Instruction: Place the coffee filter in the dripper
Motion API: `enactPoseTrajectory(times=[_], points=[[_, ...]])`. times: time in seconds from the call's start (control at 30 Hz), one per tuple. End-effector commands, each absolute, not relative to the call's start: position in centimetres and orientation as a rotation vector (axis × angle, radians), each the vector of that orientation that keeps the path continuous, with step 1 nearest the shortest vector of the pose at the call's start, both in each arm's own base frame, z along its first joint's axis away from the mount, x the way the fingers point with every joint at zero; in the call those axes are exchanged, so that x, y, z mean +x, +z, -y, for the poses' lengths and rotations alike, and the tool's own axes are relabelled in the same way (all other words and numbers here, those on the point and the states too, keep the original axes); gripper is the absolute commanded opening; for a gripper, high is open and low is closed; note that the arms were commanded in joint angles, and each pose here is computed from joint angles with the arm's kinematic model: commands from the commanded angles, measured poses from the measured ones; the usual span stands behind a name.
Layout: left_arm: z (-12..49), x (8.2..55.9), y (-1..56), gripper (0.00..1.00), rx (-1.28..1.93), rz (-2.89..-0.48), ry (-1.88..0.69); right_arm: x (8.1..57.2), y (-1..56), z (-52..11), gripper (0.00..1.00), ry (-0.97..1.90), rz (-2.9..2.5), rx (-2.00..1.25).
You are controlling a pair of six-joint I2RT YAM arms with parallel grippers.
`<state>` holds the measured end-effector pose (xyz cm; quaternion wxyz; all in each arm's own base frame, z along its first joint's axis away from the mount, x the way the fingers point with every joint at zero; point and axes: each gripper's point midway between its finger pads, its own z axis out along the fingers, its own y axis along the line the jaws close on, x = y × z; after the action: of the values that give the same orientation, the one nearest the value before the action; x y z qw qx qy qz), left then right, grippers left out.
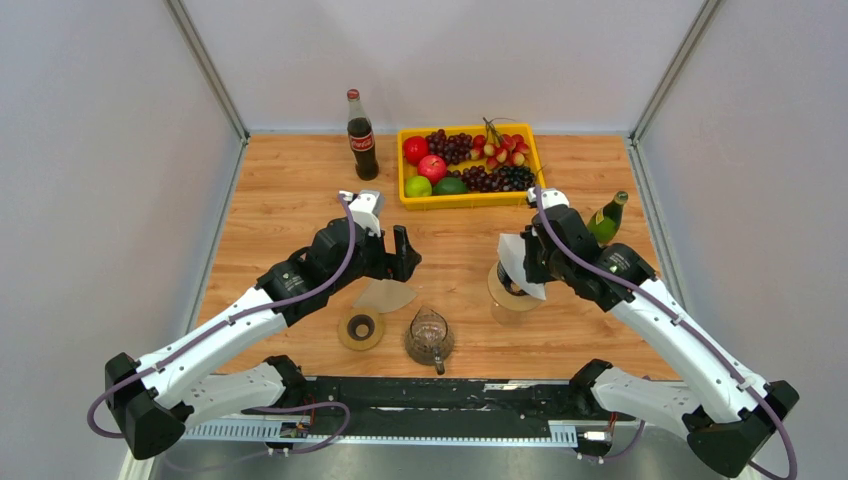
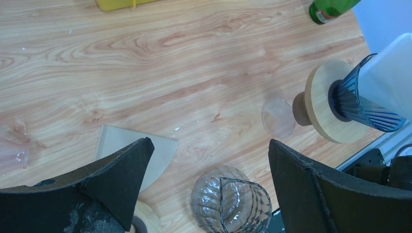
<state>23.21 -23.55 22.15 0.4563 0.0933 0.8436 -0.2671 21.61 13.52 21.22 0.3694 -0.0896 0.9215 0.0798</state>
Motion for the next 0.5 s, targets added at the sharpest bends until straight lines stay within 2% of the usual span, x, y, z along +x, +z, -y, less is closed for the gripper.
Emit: enactPoseTrajectory(times=[0.0,0.13,0.3,0.4,0.47], points=[[23.7,23.5,22.3,1.00,0.217,-2.067,-0.669,22.0,21.0,-13.8,0.02,0.244,-2.349,-0.244],[23.7,23.5,21.8,1.00,0.220,-2.081,-0.663,21.9,20.6,-13.9,0.07,0.249,-2.358,-0.242],[23.6,23.5,21.7,1.00,0.219,-2.085,-0.661,22.0,21.3,-13.9,0.23,0.264,-2.342,-0.229],[23.5,23.4,21.7,1.00,0.217,-2.084,-0.661,21.9,22.0,-13.8,0.27,0.273,-2.326,-0.217],[23.4,23.4,21.7,1.00,0.217,-2.080,-0.662,21.9,22.5,-13.6,0.34,0.271,-2.316,-0.208]])
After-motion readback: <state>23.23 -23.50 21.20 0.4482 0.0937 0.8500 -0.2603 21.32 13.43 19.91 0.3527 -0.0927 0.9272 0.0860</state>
